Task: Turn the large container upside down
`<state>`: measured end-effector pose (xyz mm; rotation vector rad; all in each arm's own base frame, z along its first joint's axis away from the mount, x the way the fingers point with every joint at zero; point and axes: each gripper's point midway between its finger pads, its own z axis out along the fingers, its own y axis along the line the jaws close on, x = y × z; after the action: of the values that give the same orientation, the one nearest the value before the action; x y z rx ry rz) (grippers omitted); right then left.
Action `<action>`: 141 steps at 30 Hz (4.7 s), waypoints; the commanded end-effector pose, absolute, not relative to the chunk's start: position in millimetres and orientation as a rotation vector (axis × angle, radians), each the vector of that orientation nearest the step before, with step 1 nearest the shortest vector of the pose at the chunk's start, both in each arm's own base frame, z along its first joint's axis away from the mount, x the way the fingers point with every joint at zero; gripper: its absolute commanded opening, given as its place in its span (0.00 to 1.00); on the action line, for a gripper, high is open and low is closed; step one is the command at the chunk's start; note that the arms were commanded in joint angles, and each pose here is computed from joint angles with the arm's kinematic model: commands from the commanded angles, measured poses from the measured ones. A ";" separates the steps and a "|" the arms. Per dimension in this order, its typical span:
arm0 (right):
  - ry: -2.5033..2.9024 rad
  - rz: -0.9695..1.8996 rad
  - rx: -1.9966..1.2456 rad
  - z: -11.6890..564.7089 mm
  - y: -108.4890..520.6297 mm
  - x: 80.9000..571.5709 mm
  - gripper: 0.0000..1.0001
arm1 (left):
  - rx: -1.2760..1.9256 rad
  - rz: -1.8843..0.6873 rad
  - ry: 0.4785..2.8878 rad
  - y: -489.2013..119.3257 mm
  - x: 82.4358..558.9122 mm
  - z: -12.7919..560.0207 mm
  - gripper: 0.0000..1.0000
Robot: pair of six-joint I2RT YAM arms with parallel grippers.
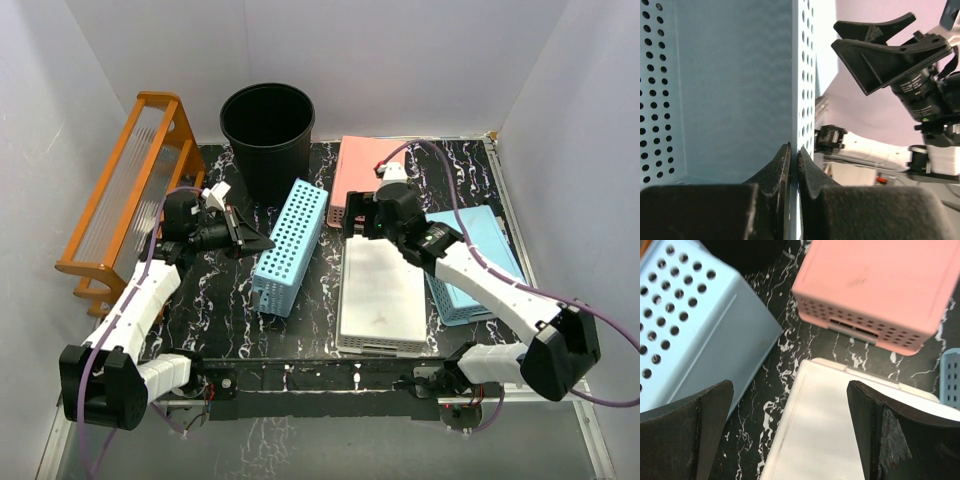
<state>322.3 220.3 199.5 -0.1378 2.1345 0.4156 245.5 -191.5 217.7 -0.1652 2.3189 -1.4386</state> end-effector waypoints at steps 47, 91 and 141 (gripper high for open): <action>2.057 0.448 -0.107 229.8 202.1 334.9 0.98 | -0.503 -1.340 2.409 -135.6 223.4 140.2 0.56; 2.045 0.368 0.210 264.2 147.1 356.7 0.98 | 0.415 -0.191 1.996 -226.3 448.3 366.9 0.99; 2.065 0.750 0.076 262.4 181.1 365.8 0.98 | 0.338 -0.501 1.628 -242.2 411.1 505.9 0.00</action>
<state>352.2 161.1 231.2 0.1828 2.1674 0.5161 462.9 -257.4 357.5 0.4285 1.9920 -0.3389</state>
